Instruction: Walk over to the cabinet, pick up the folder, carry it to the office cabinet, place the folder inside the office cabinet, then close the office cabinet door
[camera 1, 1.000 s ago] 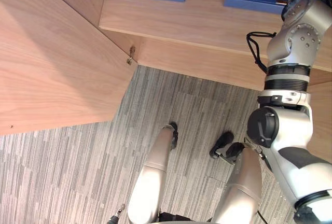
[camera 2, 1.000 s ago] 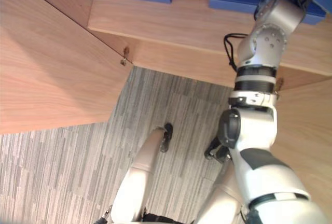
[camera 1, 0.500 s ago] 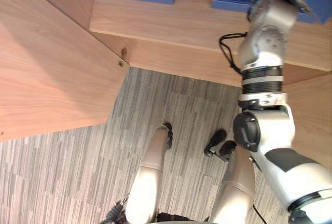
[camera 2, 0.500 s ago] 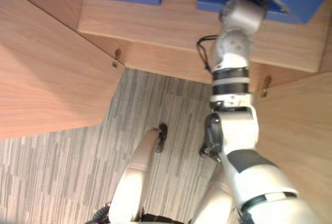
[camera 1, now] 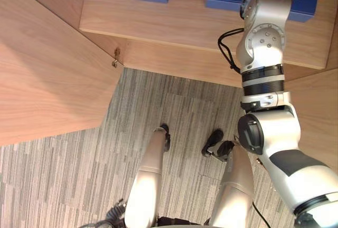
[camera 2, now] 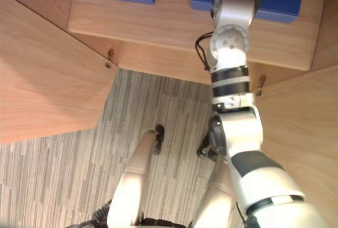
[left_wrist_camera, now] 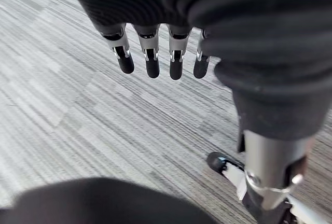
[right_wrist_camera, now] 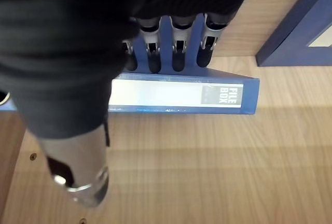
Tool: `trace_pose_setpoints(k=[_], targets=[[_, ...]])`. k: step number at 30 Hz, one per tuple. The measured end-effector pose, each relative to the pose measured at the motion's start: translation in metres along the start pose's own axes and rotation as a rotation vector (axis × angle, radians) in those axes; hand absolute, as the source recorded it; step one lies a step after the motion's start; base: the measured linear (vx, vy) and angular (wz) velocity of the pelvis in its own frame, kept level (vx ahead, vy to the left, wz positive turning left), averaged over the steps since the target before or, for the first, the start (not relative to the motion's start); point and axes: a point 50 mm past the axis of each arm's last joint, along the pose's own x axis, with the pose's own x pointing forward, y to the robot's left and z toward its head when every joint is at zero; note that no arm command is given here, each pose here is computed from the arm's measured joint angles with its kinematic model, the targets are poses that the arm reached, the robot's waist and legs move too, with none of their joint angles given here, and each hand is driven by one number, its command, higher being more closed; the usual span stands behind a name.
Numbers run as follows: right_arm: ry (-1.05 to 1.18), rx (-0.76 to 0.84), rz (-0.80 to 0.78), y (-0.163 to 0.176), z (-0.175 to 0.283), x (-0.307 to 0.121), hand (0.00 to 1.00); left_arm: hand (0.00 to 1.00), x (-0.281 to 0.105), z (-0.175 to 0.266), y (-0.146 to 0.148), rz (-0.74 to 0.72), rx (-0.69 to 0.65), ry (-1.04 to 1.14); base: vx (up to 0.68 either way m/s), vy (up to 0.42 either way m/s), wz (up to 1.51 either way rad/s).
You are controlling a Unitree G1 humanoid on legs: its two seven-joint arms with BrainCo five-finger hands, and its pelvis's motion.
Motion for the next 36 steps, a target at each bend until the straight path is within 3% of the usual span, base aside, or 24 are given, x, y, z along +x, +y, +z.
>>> trace_pose_setpoints(k=[10, 17, 36], targets=[[-0.093, 0.035, 0.011, 0.009, 0.034, 0.004, 0.00, 0.00, 0.000, -0.023, 0.002, 0.033, -0.023, 0.079, 0.02, 0.038, 0.02], [-0.163, -0.045, 0.046, 0.004, 0.051, -0.003, 0.00, 0.00, 0.001, -0.025, -0.001, 0.031, -0.041, 0.083, 0.02, 0.044, 0.00], [-0.162, -0.536, -0.182, -0.094, 0.068, -0.017, 0.00, 0.00, 0.001, -0.019, -0.002, 0.026, -0.049, 0.044, 0.02, 0.053, -0.04]])
